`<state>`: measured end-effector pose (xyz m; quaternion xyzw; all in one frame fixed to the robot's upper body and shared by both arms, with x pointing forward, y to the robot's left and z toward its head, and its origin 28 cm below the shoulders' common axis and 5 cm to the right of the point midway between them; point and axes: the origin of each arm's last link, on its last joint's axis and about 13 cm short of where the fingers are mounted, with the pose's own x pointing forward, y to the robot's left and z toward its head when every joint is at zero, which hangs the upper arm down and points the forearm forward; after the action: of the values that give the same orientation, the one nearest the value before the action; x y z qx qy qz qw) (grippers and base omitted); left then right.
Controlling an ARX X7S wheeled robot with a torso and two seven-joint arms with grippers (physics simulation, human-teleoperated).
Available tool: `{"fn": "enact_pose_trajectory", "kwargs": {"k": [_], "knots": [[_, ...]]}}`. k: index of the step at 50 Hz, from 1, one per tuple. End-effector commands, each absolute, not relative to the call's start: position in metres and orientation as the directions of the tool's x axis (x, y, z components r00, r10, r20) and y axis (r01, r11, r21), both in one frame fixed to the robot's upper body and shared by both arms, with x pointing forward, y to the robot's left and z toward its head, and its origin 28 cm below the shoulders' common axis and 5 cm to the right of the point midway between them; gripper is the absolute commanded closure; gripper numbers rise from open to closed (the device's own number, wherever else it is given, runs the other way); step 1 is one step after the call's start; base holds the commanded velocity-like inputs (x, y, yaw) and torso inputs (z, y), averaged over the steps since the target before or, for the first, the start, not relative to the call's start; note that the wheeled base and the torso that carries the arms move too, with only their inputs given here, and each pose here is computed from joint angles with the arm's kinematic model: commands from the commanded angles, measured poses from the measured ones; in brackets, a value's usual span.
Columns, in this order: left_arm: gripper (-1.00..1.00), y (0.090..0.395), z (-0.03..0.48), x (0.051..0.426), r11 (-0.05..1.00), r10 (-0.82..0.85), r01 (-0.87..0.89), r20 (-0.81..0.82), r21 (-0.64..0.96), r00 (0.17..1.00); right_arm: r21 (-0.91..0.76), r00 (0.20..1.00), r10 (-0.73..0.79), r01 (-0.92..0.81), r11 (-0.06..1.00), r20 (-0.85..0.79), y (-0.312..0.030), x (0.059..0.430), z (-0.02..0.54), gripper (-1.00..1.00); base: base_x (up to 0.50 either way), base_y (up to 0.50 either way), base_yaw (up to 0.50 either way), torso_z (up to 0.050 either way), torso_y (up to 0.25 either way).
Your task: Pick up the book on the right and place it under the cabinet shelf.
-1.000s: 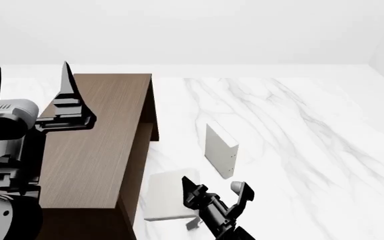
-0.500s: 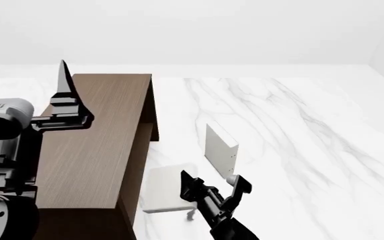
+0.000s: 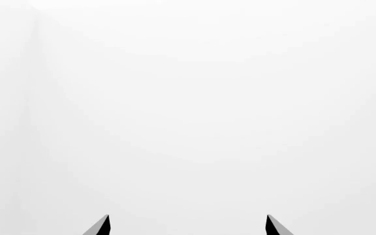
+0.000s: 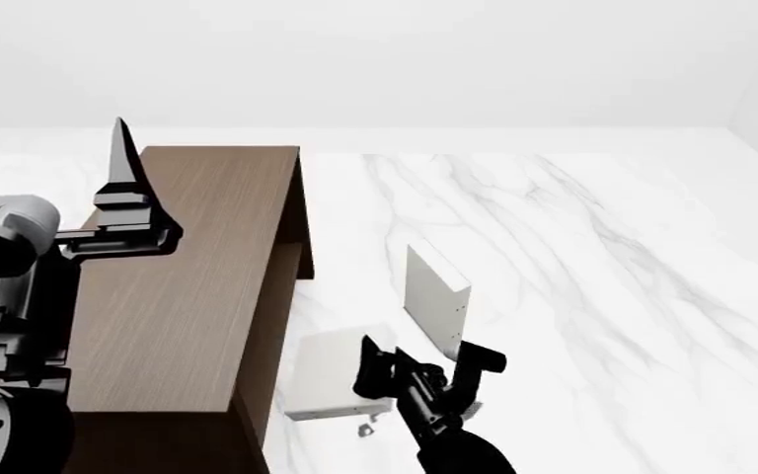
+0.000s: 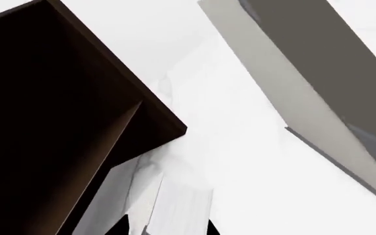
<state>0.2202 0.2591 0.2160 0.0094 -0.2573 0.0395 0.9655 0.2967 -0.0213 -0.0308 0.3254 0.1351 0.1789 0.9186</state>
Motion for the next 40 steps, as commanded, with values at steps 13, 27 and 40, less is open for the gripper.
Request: {"fn": "enact_pose_trajectory", "kwargs": {"k": [13,27,40], "knots": [[-1.0,0.26,0.215,0.22,0.997,0.074,-0.08,0.499,-0.01,0.864,0.494,0.879,0.337,-0.139,0.858,-0.338,-0.026,0.28,-0.049,-1.0,0.0,0.0,0.0,0.0,0.0],[-1.0,0.26,0.215,0.221,0.997,0.074,-0.077,0.5,-0.015,0.863,0.418,0.869,0.351,-0.191,0.888,-0.348,-0.022,0.277,-0.05,-1.0,0.0,0.0,0.0,0.0,0.0],[-1.0,0.26,0.215,0.22,0.997,0.073,-0.076,0.501,-0.015,0.863,0.344,0.89,0.364,-0.262,0.901,-0.274,-0.023,0.267,-0.022,-1.0,0.0,0.0,0.0,-0.002,0.0]]}}
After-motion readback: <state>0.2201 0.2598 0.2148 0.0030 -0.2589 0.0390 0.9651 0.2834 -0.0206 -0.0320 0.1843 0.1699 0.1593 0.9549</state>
